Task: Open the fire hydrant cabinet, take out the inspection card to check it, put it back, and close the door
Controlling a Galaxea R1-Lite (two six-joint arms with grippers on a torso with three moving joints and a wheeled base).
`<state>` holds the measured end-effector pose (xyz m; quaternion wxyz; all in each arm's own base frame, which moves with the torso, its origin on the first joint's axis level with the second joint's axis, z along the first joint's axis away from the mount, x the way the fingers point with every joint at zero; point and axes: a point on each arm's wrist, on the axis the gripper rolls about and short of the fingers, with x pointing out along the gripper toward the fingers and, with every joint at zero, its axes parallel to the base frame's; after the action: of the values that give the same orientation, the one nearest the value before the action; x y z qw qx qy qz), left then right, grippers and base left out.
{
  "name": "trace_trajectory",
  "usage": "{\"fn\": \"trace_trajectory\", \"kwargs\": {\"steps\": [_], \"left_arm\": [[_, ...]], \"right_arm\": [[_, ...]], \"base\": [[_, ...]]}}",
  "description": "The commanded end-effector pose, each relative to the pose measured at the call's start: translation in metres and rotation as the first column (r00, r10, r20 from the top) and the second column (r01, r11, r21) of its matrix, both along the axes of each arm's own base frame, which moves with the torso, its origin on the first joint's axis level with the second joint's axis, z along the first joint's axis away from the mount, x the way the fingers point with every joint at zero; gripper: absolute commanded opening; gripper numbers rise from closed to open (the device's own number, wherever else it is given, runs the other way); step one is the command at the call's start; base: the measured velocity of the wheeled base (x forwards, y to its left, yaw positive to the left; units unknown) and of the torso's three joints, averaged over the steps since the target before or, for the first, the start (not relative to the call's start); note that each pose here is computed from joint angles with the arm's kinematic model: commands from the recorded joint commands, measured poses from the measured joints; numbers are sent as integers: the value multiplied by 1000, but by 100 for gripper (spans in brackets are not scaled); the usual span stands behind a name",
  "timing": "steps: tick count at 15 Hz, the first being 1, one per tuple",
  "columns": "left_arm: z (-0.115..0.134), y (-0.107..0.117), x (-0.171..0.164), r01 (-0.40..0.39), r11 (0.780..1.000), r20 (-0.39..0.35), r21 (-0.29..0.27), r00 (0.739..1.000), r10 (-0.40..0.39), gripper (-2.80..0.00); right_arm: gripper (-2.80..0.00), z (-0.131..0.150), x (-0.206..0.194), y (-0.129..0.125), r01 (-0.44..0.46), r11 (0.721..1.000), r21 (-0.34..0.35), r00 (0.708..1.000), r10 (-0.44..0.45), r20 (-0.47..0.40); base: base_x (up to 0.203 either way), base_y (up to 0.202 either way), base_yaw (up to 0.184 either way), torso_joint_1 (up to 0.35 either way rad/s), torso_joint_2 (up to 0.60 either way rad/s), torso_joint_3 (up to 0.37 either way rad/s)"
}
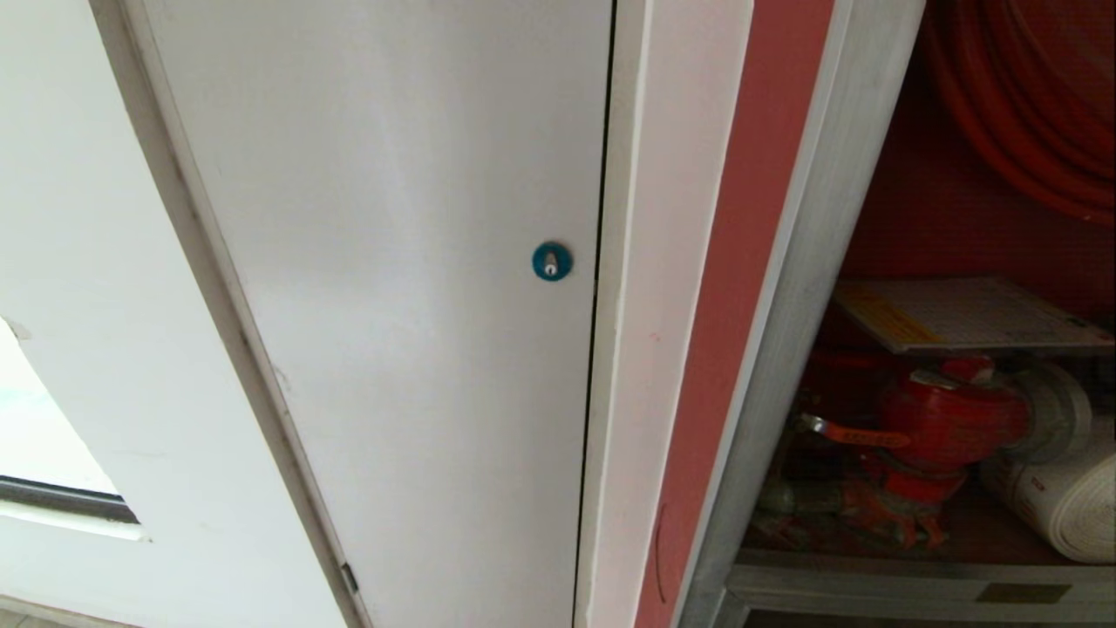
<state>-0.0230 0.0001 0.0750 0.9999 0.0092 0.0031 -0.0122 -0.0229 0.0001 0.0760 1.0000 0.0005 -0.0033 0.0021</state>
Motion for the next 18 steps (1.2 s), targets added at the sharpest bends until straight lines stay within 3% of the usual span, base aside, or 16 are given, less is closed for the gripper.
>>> {"fn": "trace_trajectory", "kwargs": {"steps": [1,18], "left_arm": [[0,0,0,0,1000,0,0,1000,0,-280],[0,0,0,0,1000,0,0,1000,0,-280]], "right_arm": [[-280,-1,0,0,0,1000,-1,1000,0,-4],[-280,-1,0,0,-3,1000,-8,1000,3,-6]], "base": [[0,0,0,0,0,0],[0,0,0,0,0,0]]}}
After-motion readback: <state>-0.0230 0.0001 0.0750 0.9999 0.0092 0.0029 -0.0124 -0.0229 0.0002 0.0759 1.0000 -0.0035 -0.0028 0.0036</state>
